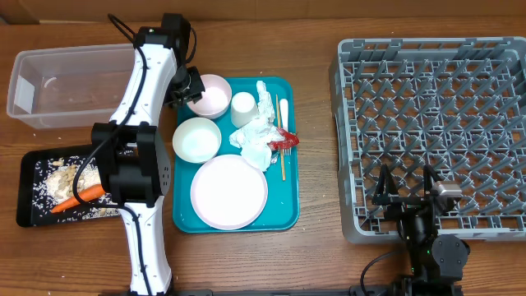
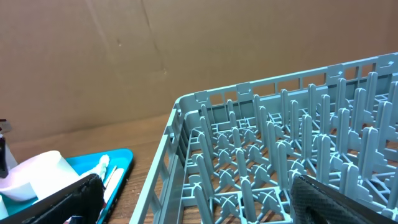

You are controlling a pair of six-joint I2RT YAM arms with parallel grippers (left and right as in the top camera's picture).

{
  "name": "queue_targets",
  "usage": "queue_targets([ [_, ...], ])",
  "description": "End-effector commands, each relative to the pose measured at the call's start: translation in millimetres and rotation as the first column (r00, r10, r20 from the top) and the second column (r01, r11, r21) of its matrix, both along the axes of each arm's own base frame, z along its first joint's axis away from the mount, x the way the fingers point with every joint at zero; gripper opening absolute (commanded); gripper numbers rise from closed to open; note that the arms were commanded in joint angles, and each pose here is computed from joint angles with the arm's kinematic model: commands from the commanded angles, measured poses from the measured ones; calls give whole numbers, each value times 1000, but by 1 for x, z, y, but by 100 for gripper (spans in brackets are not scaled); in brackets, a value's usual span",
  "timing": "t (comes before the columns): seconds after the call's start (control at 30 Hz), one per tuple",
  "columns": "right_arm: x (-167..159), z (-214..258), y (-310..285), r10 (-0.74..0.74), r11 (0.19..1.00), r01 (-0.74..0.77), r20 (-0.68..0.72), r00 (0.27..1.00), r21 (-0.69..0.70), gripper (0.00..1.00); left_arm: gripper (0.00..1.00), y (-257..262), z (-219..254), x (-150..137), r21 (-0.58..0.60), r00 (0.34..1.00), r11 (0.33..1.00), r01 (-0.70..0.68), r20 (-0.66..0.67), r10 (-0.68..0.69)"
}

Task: Sort waste into correct bins and load items into the dishwasher rack
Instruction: 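Place the empty pink bowl back on the teal tray, then reach the left gripper to the red wrapper and tissue on the tray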

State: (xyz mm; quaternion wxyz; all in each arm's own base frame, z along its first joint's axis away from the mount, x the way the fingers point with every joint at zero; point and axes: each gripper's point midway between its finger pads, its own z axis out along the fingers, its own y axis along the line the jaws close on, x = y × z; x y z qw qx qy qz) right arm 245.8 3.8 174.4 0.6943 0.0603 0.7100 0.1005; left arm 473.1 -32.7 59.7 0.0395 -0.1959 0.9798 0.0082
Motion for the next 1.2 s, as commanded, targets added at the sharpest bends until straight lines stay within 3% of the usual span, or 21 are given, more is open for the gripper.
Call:
queue_targets([
  [0.0,0,-2,-1,-5,1000,5,4,1000,-4,100,87,5,4,-2,3,999,999,43,-8,-43],
  [0.3,0,-2,-1,-5,1000,5,4,1000,-4,100,100,37,128,1,-4,990,1000,-7,143,8],
  [0.47,0,-2,-1,-5,1000,5,4,1000,-5,100,100,30,197,-18,-28,962,999,29,271,-20],
  [0.7,0,-2,-1,-5,1000,5,4,1000,-4,100,100,20,255,-51,-62,921,995,79,386,-49],
  [0.8,0,-2,-1,-5,1000,5,4,1000,-4,100,100,20,259,-74,-51,928,995,89,366,-65],
  [0.97,0,-2,-1,-5,1000,5,4,1000,-4,100,100,23,226,-114,-50,975,996,68,216,-56],
  [1.17,0,-2,-1,-5,1000,5,4,1000,-5,100,100,35,208,-108,-51,977,999,13,215,-2],
])
